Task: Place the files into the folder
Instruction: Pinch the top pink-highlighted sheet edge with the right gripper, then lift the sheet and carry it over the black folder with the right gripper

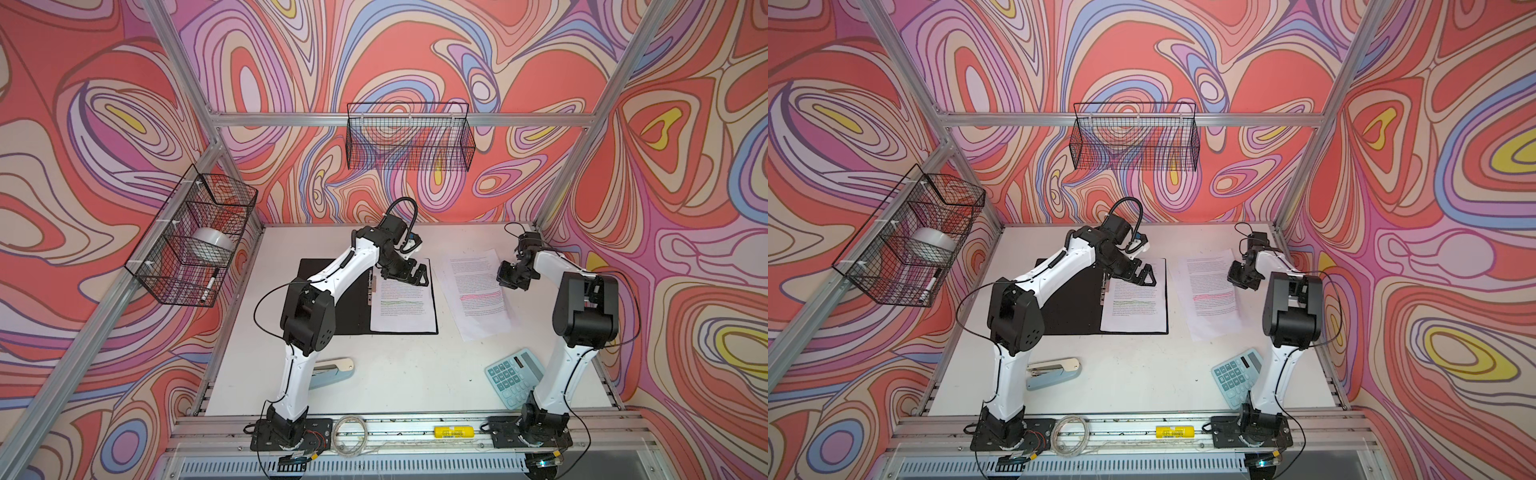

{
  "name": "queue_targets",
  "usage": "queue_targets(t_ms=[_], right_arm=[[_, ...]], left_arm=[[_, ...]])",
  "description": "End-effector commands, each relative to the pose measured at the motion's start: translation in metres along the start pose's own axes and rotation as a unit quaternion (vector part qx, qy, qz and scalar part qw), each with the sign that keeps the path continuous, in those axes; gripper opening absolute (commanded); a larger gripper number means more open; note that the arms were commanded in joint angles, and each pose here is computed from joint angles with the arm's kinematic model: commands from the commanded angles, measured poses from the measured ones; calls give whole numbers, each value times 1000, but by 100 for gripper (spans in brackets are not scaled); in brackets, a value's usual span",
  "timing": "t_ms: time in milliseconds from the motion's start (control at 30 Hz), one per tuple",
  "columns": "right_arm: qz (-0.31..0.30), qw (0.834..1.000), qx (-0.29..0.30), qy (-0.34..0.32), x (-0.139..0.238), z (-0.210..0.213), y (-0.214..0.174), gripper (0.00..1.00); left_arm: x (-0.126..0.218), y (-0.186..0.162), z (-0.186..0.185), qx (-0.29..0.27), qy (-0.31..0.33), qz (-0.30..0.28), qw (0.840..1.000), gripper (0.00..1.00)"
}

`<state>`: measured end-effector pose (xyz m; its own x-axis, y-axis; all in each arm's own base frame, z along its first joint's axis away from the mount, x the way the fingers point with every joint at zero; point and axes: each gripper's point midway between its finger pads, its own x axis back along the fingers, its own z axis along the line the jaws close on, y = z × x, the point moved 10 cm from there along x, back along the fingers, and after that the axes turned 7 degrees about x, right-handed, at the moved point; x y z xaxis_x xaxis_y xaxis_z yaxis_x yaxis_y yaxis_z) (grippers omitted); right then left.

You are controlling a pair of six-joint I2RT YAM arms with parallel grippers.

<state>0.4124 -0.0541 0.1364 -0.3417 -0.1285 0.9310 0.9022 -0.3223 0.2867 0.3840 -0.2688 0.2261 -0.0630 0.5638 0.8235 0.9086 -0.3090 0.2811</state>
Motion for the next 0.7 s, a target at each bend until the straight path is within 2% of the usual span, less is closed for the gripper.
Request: queue_targets(t_ms=[0, 333, 667], right_arm=[[-12, 1000, 1, 22, 20, 10, 3, 0], [-38, 998, 4, 56, 55, 22, 16, 0], [-67, 989, 20, 134, 101, 54, 27, 0]], left_arm=[[-4, 2, 4, 13, -5, 10, 1000, 100], [15, 3, -1, 8, -3, -8, 1000, 100], [79, 16, 24, 47, -5, -78, 996, 100]])
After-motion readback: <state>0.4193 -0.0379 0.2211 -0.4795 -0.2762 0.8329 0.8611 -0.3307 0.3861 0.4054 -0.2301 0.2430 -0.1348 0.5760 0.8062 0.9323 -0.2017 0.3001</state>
